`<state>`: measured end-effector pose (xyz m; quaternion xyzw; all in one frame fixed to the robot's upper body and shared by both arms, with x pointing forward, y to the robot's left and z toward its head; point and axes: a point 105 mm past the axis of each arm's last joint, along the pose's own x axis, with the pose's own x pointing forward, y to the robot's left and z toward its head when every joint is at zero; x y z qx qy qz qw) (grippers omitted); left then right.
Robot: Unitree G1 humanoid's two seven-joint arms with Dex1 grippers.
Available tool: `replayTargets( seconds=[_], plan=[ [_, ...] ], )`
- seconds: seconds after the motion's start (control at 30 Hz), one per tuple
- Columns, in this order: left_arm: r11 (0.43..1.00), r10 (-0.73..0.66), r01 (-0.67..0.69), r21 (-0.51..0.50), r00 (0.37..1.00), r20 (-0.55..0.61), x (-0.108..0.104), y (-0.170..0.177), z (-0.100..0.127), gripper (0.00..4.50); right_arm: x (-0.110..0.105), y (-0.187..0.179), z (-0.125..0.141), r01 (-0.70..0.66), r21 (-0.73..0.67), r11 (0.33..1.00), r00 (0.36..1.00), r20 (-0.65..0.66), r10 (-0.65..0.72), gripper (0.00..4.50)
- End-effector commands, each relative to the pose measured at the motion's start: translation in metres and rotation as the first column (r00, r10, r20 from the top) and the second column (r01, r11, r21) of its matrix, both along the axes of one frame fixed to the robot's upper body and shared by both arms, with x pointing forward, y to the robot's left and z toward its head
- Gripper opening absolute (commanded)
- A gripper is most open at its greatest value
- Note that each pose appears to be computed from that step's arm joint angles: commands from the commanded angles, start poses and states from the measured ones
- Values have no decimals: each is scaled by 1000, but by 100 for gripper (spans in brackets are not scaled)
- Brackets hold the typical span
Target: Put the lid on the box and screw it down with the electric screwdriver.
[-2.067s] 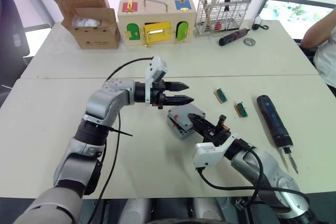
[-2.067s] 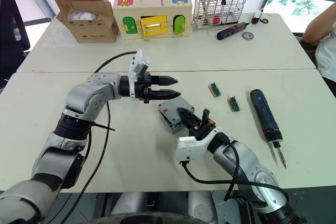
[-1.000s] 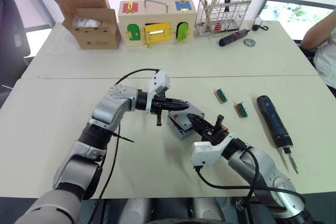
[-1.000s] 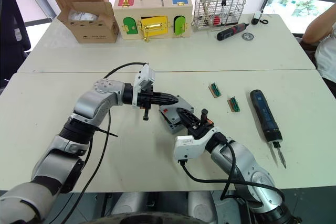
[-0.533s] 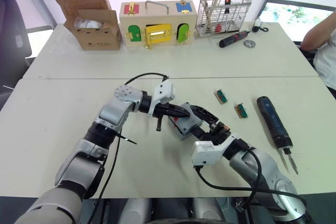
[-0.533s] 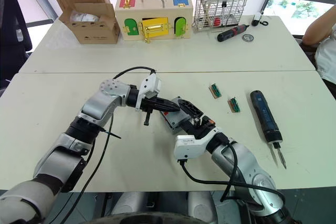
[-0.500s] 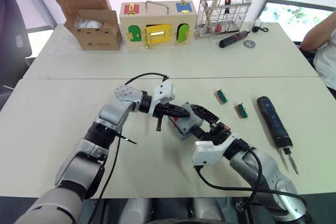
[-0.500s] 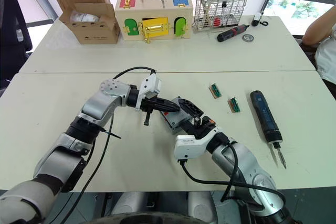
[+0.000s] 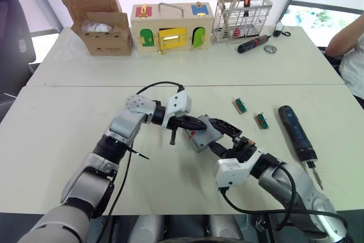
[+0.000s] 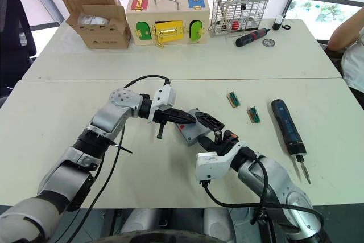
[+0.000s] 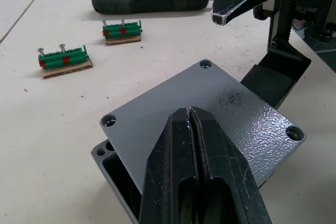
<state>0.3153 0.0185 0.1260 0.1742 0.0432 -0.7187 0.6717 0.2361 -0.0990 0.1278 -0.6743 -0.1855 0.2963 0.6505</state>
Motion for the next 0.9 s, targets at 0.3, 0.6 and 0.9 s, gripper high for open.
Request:
replayTargets(
  seconds=[0.3, 0.6, 0.9],
  plan=[
    [990, 69, -63, 123, 997, -44, 4, 16, -33, 0, -9, 7, 11, -83, 5, 997, 996, -22, 83, 448],
    [988, 76, -71, 134, 996, -37, 4, 18, -37, 0, 3, 3, 14, -77, 1, 997, 997, -13, 77, 448],
    [988, 86, -81, 133, 996, -36, 2, 19, -37, 0, -2, -8, 9, -68, -13, 998, 996, -51, 68, 448]
  ],
)
